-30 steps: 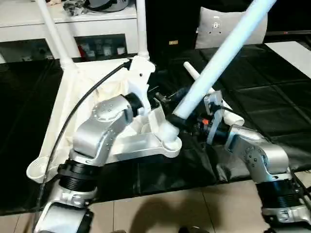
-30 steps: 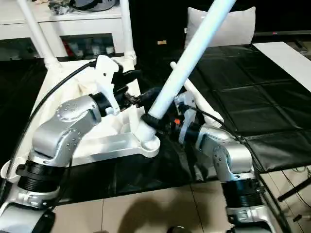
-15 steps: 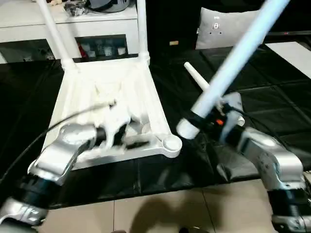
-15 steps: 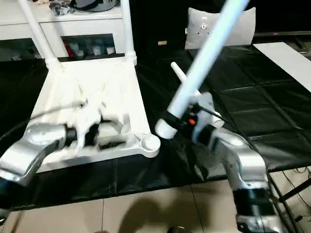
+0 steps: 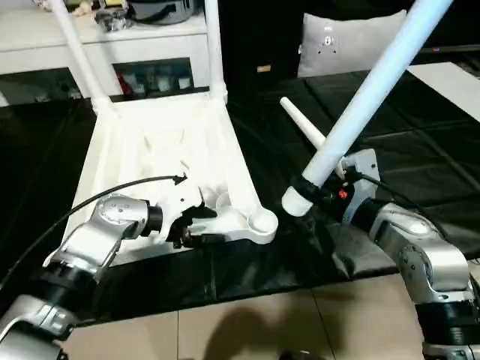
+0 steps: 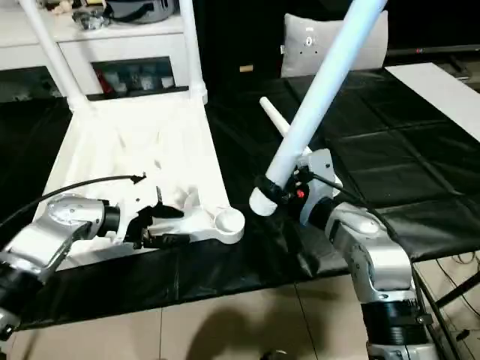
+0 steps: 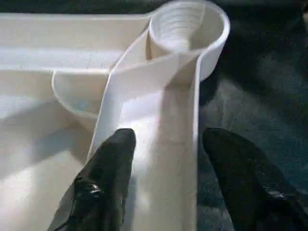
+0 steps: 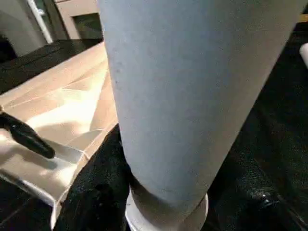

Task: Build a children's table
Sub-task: Pick table leg, then insert table leg to table base

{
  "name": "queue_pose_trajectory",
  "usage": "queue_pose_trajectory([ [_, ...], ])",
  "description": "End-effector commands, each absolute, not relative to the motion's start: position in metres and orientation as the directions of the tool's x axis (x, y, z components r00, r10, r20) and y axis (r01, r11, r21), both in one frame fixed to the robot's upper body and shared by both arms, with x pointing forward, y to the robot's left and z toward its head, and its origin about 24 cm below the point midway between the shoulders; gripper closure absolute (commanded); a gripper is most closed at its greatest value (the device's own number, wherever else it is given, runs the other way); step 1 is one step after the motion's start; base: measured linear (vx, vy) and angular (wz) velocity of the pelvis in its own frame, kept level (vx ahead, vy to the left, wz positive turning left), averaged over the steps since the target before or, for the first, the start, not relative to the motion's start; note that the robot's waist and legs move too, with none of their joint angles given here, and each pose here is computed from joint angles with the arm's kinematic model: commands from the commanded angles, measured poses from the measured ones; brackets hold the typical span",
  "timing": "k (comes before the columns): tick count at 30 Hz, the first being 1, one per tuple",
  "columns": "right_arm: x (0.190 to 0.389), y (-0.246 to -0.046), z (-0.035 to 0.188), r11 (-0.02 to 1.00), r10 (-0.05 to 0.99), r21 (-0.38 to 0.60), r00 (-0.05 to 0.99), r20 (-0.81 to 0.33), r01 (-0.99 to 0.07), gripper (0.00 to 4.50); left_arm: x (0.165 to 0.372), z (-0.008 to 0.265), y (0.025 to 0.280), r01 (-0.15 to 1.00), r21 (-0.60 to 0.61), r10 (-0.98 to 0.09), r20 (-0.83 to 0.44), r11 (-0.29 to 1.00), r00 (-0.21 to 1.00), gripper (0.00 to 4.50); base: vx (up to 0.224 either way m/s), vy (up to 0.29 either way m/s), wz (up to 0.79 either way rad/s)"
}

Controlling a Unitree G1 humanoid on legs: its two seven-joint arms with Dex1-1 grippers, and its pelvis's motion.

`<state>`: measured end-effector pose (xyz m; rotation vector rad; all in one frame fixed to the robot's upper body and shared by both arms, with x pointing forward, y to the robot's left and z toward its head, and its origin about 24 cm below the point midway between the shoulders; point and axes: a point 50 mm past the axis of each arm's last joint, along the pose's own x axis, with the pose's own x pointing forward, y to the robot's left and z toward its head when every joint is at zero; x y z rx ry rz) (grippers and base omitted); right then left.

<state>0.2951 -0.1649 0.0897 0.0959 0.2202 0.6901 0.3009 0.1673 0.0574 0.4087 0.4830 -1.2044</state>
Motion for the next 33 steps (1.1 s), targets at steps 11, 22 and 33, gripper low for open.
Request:
queue_pose_trajectory([
  [11, 0.293, -0.151, 0.1, 0.678, 0.734, 0.207, 0.664, -0.144, -0.705, 2.63, 0.297, 0.048, 0.175, 0.946, 0.016, -0.789, -0.547, 0.323, 0.278, 2.76, 0.0, 0.0, 0.0],
  [22, 0.307, -0.131, 0.111, 0.595, 0.801, 0.153, 0.567, -0.19, -0.789, 2.63, 0.296, 0.04, 0.17, 0.95, -0.004, -0.808, -0.528, 0.311, 0.262, 3.8, 0.0, 0.0, 0.0],
  [33, 0.31, -0.127, 0.107, 0.491, 0.844, 0.138, 0.431, -0.319, -0.86, 2.63, 0.294, 0.037, 0.161, 0.962, -0.012, -0.829, -0.511, 0.274, 0.229, 4.5, 0.0, 0.0, 0.0],
])
